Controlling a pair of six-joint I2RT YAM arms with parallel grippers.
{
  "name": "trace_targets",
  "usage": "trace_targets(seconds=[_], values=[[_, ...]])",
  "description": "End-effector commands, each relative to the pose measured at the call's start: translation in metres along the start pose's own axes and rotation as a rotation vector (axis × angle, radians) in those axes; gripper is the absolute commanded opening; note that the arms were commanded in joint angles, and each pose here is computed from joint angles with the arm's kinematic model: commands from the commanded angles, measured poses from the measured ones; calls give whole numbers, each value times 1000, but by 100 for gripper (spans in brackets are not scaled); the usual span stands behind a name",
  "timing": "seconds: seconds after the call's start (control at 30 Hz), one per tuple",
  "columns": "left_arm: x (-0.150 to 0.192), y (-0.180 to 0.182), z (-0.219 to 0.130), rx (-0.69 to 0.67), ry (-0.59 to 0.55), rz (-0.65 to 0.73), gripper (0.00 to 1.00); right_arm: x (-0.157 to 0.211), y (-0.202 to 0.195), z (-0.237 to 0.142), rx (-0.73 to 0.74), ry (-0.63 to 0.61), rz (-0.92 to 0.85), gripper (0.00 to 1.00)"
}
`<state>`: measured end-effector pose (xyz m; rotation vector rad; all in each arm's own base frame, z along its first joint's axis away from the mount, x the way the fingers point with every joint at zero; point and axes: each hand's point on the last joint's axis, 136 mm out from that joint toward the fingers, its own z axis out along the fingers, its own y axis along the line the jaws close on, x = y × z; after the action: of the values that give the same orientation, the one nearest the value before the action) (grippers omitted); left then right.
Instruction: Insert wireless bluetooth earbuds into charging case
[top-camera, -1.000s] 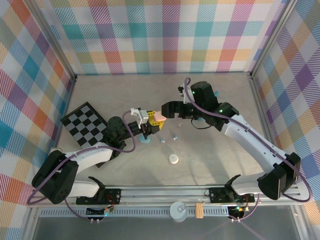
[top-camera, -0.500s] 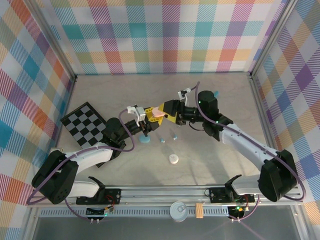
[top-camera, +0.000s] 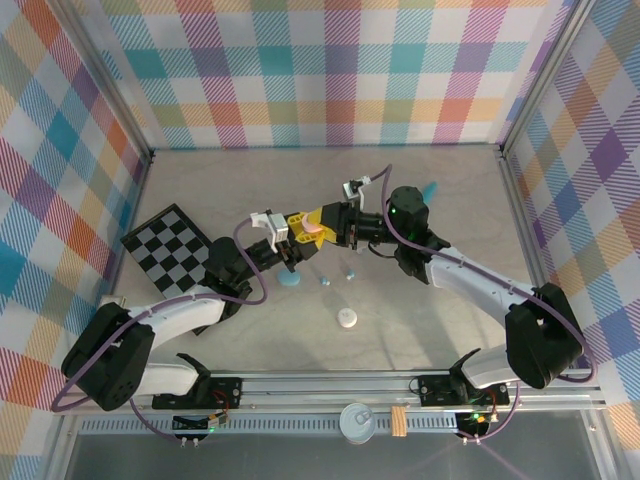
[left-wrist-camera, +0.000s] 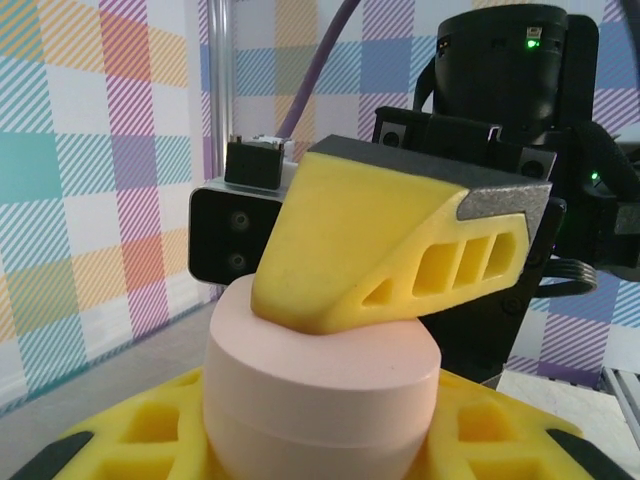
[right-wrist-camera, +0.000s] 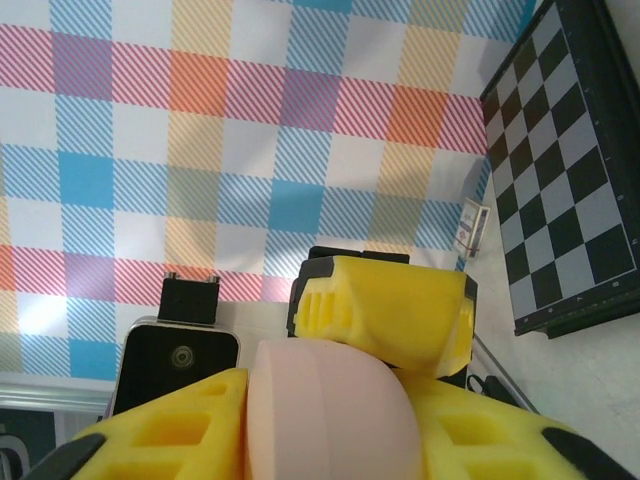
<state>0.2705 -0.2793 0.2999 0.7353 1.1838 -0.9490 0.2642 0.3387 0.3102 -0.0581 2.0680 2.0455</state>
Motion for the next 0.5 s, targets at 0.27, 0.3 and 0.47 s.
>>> trace_targets(seconds=[0.27, 0.3, 0.47], values=[[-11, -10, -7, 16, -23, 25, 57, 1, -12, -6, 97, -30, -112, 17], [-9, -9, -8, 11, -14, 28, 64, -1, -16, -8, 122, -39, -125, 17], [9, -9, -15, -6, 83, 42, 84, -16, -48, -25, 296, -116, -166, 18]])
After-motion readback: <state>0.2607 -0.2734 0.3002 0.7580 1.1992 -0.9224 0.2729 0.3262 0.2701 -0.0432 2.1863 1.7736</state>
